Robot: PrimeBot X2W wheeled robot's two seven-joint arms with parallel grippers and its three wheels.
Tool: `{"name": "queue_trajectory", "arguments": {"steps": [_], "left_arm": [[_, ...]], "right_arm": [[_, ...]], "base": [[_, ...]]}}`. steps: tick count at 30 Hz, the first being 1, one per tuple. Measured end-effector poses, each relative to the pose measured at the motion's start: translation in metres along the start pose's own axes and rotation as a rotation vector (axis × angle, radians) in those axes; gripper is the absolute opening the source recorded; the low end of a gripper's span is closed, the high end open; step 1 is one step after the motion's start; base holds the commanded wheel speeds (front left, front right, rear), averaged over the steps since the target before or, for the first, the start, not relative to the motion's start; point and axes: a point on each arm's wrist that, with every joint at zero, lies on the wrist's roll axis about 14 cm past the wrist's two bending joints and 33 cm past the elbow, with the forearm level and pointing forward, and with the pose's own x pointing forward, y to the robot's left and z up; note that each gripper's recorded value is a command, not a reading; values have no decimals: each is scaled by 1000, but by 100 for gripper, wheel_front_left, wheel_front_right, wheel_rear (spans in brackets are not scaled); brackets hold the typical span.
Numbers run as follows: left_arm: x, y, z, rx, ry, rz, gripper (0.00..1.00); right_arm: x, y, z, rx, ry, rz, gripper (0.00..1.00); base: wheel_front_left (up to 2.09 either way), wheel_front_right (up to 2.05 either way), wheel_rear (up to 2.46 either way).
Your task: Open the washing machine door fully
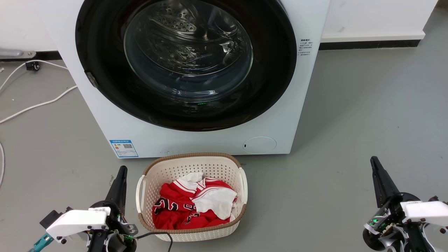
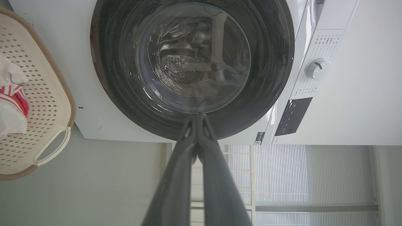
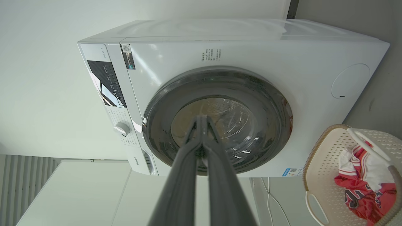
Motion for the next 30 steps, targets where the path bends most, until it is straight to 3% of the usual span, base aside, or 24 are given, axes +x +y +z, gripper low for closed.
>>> {"name": "queue_trajectory", "arguments": {"steps": [11,12,16,19,30], "left_arm": [[0,1,0,-1,-1,4,0],[-2,6,0,-2,-1,17,100],[-12,26,-1,-6,-4,77,100],[-12,22,0,19,-15,66,100],[-8,6,-3,244,-18,41,100]], "right_arm": [[-1,-1,0,1,-1,-4,0],[-2,-6,0,2,-1,-16,100],[-13,-26,1,8,-10,-77,100],[-13,-26,3,-13,-23,-78,100],[-14,-9,3,-268,-29,-32,100]], "base": [[0,0,0],[0,0,0],[0,0,0],[0,0,0],[0,0,0]]}}
